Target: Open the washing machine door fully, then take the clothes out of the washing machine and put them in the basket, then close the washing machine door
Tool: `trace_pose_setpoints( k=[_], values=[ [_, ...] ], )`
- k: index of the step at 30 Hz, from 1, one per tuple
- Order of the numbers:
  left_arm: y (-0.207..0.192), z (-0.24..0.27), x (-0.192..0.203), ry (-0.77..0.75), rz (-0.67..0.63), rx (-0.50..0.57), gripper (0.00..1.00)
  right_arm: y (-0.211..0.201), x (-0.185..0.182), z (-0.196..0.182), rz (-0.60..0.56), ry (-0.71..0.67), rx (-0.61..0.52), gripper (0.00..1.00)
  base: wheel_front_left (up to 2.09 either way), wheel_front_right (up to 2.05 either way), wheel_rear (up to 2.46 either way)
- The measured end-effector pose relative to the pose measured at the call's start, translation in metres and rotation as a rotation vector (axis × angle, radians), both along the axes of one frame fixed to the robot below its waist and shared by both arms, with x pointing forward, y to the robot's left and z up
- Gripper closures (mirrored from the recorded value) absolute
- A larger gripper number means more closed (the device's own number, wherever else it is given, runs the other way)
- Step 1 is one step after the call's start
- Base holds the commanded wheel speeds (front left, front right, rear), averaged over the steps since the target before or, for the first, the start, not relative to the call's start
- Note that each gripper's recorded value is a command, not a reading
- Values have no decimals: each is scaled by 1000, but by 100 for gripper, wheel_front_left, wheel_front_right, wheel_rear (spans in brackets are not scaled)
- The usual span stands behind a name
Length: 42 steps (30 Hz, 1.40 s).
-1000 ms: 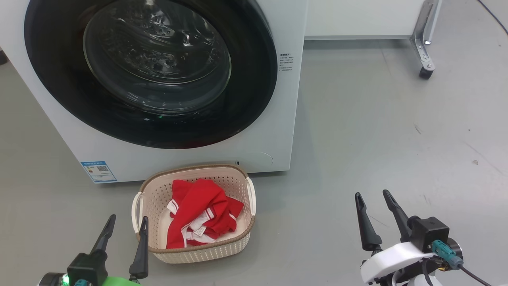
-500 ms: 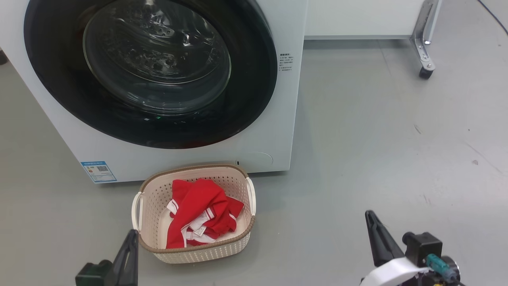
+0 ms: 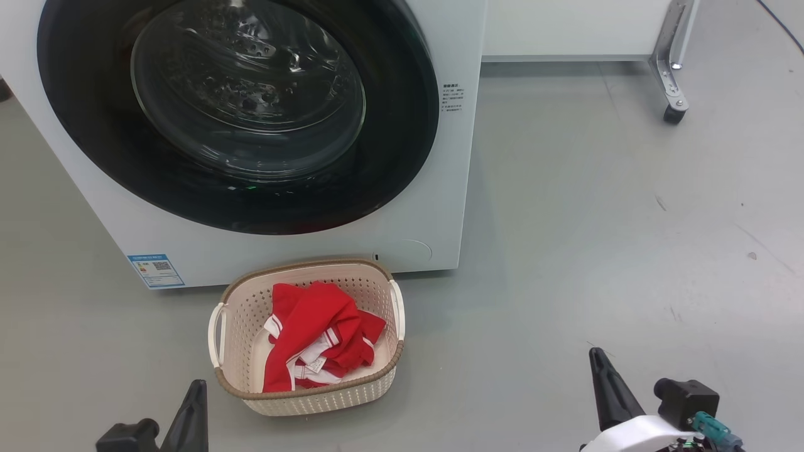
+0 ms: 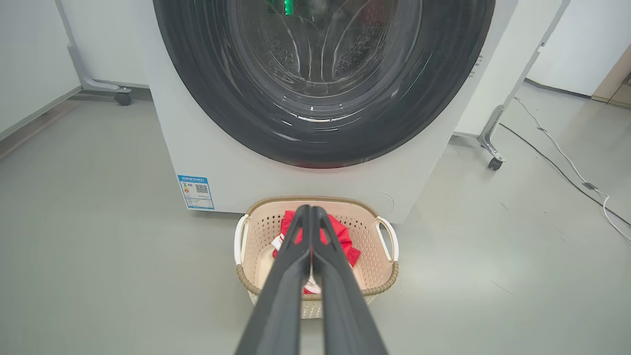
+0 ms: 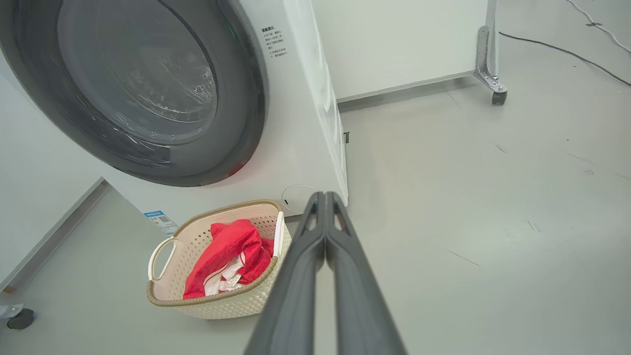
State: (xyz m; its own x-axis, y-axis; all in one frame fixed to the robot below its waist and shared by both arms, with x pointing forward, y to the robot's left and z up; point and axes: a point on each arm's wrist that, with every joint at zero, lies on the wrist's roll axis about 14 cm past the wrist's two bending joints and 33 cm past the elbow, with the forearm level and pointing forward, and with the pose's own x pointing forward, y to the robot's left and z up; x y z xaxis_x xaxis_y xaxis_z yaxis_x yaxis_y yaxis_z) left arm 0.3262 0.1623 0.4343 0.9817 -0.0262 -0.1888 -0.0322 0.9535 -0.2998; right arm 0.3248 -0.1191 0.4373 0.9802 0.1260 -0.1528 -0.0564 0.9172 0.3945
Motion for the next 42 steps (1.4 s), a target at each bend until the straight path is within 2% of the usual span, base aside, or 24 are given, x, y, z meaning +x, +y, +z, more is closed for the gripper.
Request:
trace_pose_setpoints(
  k=[42],
  values=[
    [17,6,21,49,145,-567,100,-45,19,3,-205,98,526,100,0,0,0]
  ],
)
